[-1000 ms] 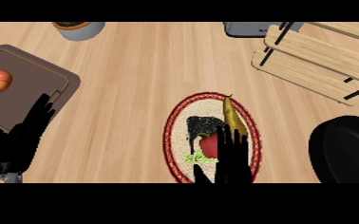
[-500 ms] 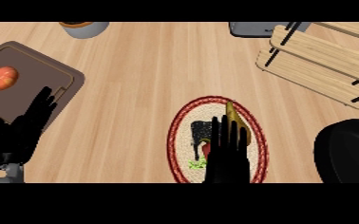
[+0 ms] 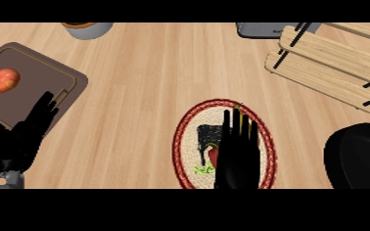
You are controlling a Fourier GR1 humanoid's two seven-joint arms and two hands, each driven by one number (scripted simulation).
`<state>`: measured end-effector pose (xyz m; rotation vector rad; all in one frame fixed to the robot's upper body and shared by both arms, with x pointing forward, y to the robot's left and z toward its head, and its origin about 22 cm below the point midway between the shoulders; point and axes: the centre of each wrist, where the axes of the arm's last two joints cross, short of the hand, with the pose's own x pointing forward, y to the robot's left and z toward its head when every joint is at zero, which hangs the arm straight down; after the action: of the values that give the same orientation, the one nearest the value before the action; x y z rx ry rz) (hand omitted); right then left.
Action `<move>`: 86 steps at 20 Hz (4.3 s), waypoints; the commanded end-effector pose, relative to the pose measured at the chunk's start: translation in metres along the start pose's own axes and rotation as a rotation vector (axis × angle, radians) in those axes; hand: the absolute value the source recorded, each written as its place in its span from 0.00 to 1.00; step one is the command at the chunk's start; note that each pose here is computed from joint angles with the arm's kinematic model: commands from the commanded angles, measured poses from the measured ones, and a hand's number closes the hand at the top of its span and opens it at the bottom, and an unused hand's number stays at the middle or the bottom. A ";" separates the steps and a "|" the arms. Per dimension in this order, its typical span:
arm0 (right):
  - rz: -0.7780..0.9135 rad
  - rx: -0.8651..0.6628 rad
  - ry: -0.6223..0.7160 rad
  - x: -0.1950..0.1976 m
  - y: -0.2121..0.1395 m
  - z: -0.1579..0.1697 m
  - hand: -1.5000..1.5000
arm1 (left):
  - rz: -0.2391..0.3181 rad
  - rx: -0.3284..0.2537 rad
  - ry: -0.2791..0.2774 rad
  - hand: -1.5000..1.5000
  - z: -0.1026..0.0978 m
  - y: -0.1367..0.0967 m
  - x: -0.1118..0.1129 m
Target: Pick the bell pepper from the placemat and place it in the tiered shelf
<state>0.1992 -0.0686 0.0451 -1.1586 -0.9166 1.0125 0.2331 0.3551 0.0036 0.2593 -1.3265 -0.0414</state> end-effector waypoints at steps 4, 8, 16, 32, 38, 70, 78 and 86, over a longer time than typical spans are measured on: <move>0.031 0.025 0.098 0.007 0.021 -0.001 0.00 | 0.005 -0.003 0.001 0.50 0.003 -0.019 -0.002; 0.038 0.011 0.094 -0.010 0.028 -0.034 0.00 | -0.008 0.005 -0.008 0.50 0.004 0.001 -0.011; 0.028 0.050 0.097 -0.005 0.039 -0.040 0.00 | -0.019 -0.002 -0.006 0.50 0.011 -0.005 -0.016; 0.067 -0.103 0.011 -0.001 0.036 -0.031 1.00 | -0.010 -0.015 -0.006 0.50 0.017 0.011 0.002; -0.089 -0.032 -0.139 -0.099 -0.044 -0.113 1.00 | -0.023 0.009 -0.009 0.50 -0.004 -0.005 0.011; -0.640 -0.477 -0.080 -0.185 -0.286 0.002 1.00 | 0.007 0.000 -0.002 0.50 0.005 -0.011 -0.004; -0.466 -0.504 0.038 -0.196 -0.342 -0.019 1.00 | -0.016 0.010 -0.014 0.50 0.001 -0.008 0.007; -0.403 -0.519 0.088 -0.202 -0.346 -0.066 1.00 | -0.003 -0.018 0.001 0.50 0.001 -0.012 -0.004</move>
<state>0.2366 -0.3054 0.3687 -1.2992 -1.4171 0.4286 0.2385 0.3469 0.0017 0.2519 -1.3321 -0.0471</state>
